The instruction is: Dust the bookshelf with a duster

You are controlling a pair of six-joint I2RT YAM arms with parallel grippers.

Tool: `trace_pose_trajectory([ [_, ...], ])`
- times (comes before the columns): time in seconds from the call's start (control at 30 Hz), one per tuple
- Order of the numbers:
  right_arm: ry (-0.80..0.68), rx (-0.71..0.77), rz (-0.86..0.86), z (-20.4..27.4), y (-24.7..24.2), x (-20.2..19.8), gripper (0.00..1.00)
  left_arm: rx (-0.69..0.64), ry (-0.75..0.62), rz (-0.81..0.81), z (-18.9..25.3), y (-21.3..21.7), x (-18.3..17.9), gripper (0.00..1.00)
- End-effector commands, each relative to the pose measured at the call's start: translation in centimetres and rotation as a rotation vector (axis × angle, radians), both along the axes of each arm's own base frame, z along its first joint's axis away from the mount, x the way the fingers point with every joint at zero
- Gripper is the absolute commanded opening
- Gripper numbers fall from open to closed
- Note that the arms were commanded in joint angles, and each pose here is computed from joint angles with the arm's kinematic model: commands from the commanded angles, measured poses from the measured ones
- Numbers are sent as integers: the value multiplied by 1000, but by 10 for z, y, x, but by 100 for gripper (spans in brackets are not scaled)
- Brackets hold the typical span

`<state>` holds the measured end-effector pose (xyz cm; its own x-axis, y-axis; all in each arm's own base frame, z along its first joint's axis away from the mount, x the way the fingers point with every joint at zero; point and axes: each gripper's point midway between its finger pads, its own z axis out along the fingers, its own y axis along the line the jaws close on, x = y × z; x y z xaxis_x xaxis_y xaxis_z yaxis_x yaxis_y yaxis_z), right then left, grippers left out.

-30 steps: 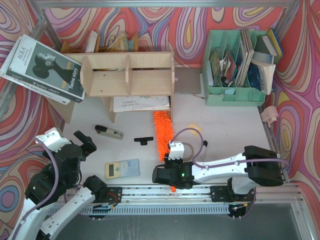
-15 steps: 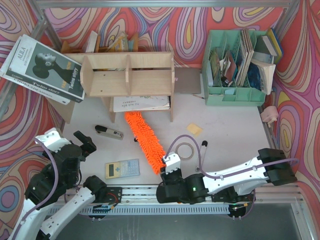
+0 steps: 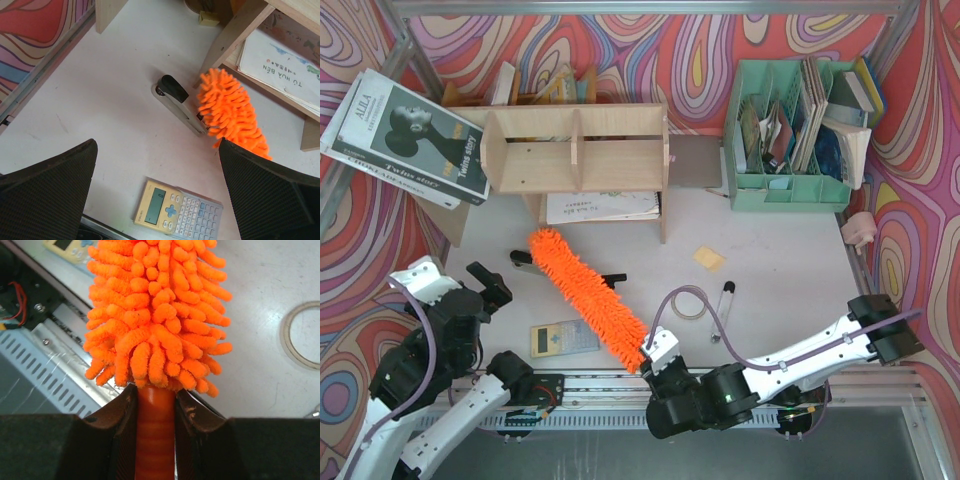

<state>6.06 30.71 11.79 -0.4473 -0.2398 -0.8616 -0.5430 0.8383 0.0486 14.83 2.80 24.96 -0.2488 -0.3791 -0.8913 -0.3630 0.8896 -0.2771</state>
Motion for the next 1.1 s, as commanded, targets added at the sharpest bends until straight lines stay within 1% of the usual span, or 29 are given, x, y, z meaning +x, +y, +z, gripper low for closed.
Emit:
trace_pose_trajectory([
  [0.0, -76, 50, 69, 21, 21, -5, 0, -3, -25, 35, 2, 10, -5, 98],
  [0.13, -97, 77, 107, 31, 38, -9, 0, -23, -52, 53, 5, 16, -9, 98],
  [0.23, -116, 125, 139, 43, 57, -12, 0, -41, -77, 70, 6, 21, -14, 98],
  [0.33, -138, 134, 121, 50, 75, -9, 0, -70, -108, 83, 8, 26, -19, 98],
  [0.43, -85, 143, 69, 51, 90, 4, 0, -94, -147, 109, 9, 34, -24, 98],
  [0.53, -4, 208, 50, 53, 105, 27, 0, -117, -182, 144, 10, 43, -29, 98],
  [0.63, 25, 257, 32, 60, 119, 41, 0, -139, -205, 184, 10, 51, -34, 98],
  [0.87, -17, 285, -80, 79, 141, 71, 0, -139, -220, 207, 10, 56, -35, 98],
  [1.07, -1, 331, -277, 86, 144, 95, 0, -145, -220, 203, 9, 55, -35, 98],
])
